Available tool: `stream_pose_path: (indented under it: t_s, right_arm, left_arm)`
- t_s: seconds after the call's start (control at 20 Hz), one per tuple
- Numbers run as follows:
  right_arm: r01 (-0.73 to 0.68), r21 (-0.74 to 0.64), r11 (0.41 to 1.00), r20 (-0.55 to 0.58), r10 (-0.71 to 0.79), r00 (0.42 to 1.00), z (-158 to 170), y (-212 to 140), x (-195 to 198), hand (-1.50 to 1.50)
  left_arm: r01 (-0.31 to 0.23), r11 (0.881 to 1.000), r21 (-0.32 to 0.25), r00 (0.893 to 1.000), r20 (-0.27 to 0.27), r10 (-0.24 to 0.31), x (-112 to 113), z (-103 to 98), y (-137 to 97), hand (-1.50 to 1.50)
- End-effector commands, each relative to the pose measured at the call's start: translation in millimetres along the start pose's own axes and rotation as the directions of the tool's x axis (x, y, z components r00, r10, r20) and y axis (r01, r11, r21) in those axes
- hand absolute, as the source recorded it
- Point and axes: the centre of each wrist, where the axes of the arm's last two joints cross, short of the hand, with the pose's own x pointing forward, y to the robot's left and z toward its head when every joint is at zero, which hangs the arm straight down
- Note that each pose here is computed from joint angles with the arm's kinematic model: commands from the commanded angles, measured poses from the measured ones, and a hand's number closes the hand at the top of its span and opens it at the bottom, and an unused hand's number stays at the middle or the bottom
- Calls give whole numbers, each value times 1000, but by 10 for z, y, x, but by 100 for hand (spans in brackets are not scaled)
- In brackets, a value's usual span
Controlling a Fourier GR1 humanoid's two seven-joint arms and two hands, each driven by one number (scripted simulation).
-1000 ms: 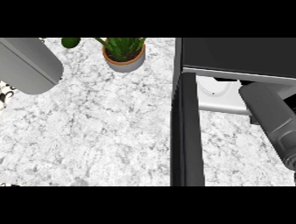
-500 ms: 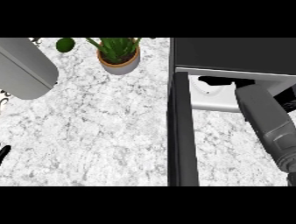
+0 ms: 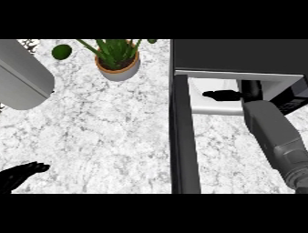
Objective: Pick up the milk, place it into the microwave and close the microwave
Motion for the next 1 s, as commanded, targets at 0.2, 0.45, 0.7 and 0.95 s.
stream_pose_path:
  t_s: [0.2,0.45,0.7,0.95]
  right_arm:
    - [245,85,966,-71,-239,968,458,-59,-312,-150]
    - [309,73,948,-76,-304,950,901,-76,-529,-150]
    - [301,80,950,-77,-295,952,1124,-16,-589,-150]
    - [307,57,950,-92,-301,949,1773,-215,-775,-150]
  left_arm:
    - [-30,997,-64,999,-35,28,1,-226,-239,150]
    - [-70,993,-90,995,-77,64,-79,-233,-359,150]
    - [-85,988,-129,993,-95,73,-217,-436,-594,150]
    - [-30,977,-212,994,-105,8,-211,-550,-712,150]
